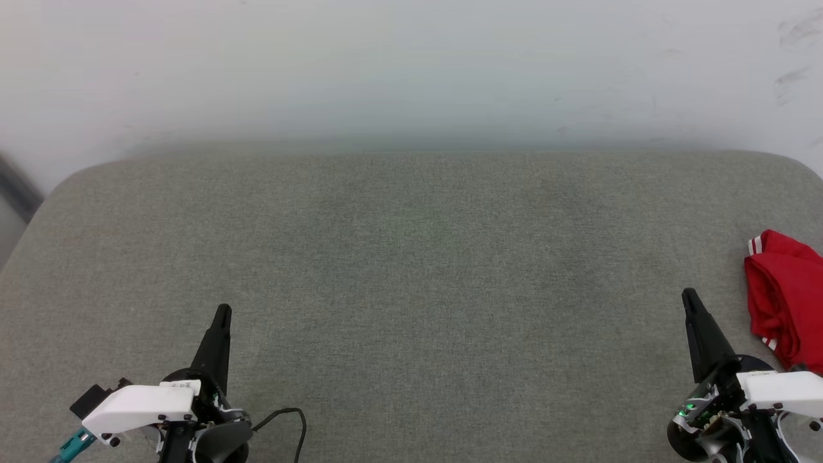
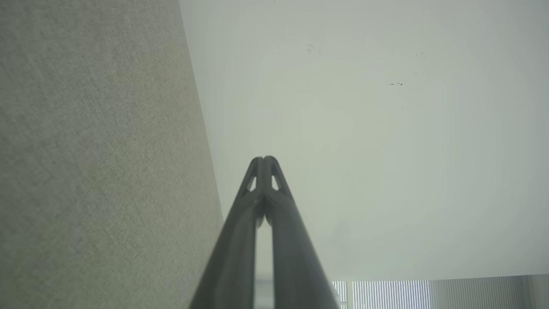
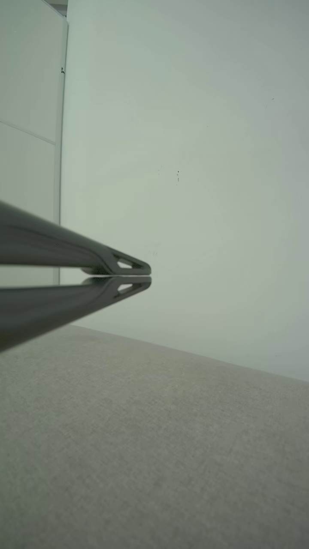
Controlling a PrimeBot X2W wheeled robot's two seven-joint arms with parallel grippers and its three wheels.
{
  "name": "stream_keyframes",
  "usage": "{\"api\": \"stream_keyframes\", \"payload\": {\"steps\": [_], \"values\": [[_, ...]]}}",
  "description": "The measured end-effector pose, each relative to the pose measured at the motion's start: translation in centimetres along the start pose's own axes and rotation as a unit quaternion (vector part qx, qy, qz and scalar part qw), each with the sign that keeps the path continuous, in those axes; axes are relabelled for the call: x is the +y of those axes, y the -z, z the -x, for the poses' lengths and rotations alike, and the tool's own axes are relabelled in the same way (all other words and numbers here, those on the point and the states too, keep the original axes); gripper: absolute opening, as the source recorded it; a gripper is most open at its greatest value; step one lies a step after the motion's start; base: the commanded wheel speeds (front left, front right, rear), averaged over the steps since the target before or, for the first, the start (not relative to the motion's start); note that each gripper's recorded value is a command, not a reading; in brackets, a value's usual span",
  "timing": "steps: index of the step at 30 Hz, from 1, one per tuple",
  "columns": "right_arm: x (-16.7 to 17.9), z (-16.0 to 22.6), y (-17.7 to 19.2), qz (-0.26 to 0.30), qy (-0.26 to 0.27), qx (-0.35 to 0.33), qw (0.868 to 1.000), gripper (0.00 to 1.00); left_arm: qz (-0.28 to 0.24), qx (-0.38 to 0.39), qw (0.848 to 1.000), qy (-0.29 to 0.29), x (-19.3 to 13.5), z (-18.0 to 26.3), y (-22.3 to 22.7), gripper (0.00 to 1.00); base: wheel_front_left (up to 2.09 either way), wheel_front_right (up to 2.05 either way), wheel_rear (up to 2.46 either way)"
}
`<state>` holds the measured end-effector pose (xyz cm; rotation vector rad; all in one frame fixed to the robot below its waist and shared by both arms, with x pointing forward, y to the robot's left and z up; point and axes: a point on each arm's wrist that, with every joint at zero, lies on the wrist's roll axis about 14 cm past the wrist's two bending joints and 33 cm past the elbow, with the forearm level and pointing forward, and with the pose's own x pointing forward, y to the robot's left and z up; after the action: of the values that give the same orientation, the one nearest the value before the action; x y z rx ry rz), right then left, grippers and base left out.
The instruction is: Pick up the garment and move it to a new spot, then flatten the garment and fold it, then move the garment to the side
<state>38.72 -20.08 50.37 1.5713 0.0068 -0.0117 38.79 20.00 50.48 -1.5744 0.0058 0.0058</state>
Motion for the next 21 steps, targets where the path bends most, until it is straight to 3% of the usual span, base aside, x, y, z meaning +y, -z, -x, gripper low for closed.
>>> {"api": "stream_keyframes", "payload": {"steps": [21], "values": [[0.06, -0.04, 0.04, -0.001, -0.001, 0.001, 1.0, 0.0, 0.0, -0.001, 1.0, 0.0, -0.01, 0.0, -0.04, 0.0, 0.0, 0.0, 0.0]]}}
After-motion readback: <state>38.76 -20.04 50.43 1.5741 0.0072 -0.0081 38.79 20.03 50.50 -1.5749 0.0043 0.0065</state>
